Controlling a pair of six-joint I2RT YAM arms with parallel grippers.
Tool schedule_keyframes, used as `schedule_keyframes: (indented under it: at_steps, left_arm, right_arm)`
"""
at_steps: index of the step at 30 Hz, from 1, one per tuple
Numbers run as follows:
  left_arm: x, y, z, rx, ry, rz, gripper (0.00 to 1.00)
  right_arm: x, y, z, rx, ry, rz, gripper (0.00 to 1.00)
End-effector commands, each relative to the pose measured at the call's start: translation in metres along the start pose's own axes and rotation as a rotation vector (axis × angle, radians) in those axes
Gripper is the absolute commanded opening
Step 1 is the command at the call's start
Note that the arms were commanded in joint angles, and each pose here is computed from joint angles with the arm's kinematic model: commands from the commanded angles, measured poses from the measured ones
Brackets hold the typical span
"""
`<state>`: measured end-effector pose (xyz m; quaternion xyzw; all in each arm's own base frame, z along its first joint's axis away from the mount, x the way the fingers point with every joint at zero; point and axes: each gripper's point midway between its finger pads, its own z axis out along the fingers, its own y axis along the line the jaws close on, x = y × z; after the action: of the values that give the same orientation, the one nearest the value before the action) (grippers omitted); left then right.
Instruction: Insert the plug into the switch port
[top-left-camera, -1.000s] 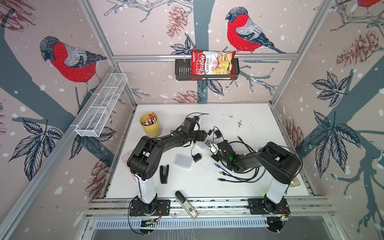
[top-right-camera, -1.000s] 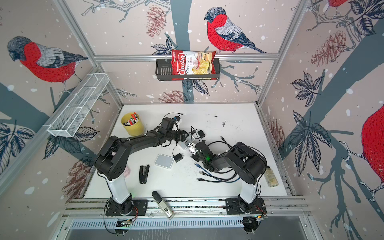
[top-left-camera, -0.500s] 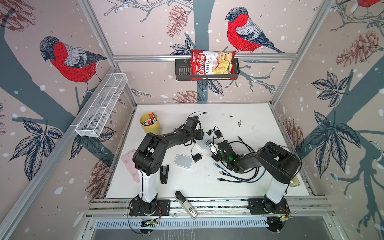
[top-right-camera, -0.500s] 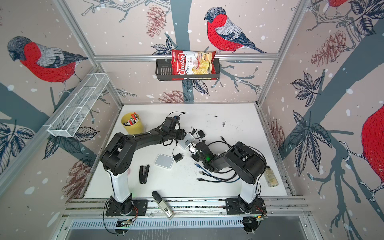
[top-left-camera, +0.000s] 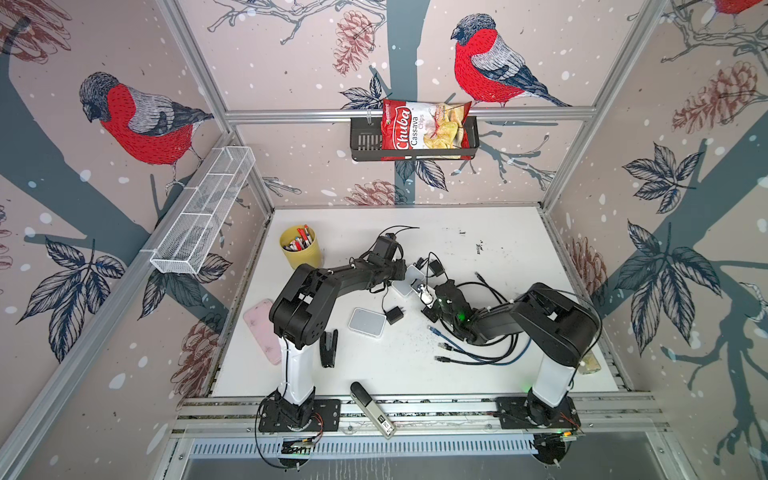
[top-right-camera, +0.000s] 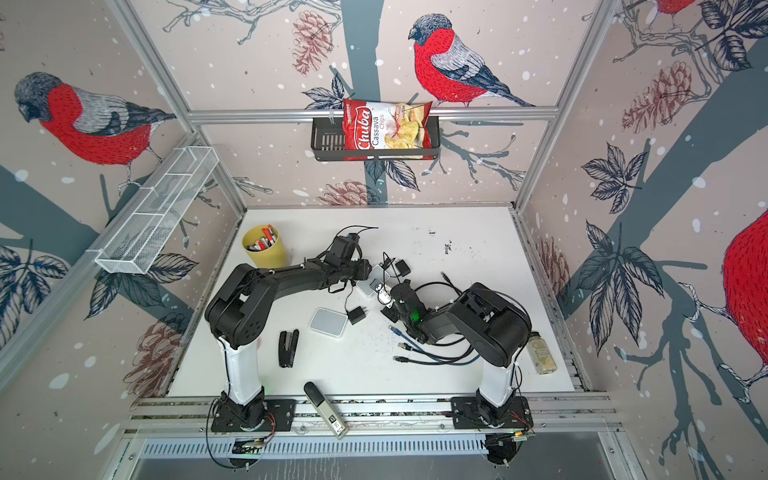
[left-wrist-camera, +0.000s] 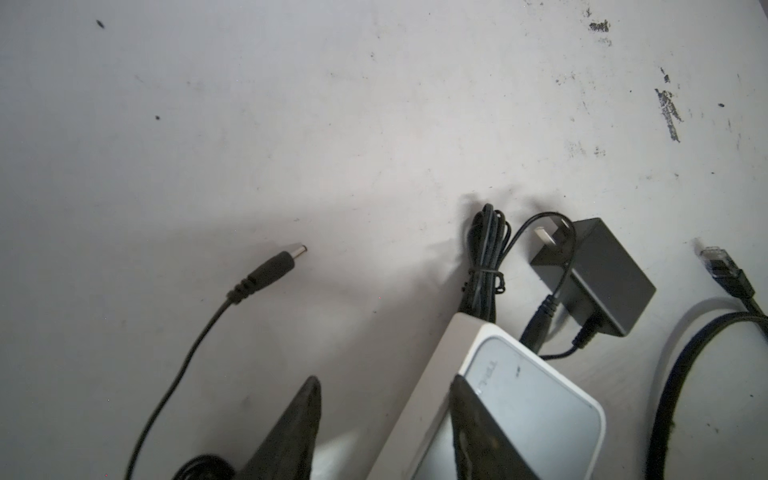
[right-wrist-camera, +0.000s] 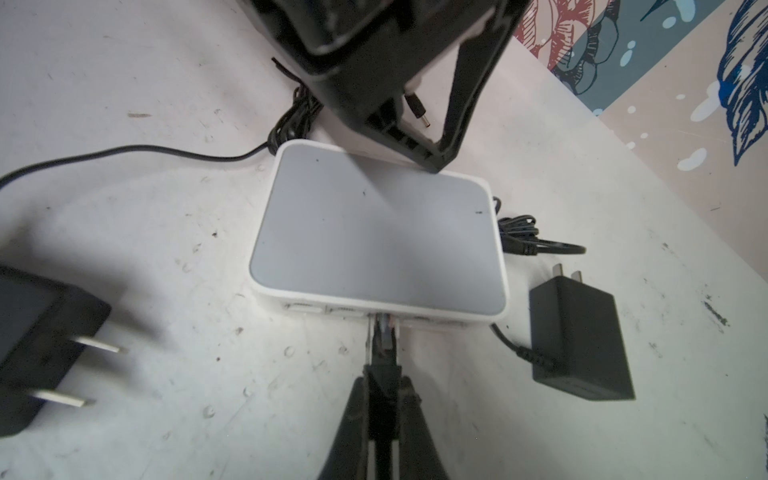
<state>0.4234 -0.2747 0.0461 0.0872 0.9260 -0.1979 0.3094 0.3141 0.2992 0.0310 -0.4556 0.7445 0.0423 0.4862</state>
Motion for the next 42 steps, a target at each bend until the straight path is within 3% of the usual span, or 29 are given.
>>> schedule_keyframes:
  at_steps: [1,14,35,42]
  left_arm:
    - [0.02,-0.003,0.004,0.0,0.065,0.01,0.49]
    - [0.04,-0.022,0.002,0.056,0.099,0.011,0.4]
    - [0.059,-0.046,0.007,0.155,0.139,0.138,0.38]
    - [0.067,-0.051,0.008,0.183,0.158,0.156,0.38]
  right_arm:
    - [0.0,0.0,0.002,0.005,0.005,0.01,0.0]
    - [-0.002,-0.014,0.003,0.106,0.005,0.039,0.0]
    - [-0.029,0.002,0.004,-0.019,-0.131,-0.033,0.0]
    - [-0.037,-0.008,-0.004,0.03,-0.201,-0.012,0.0]
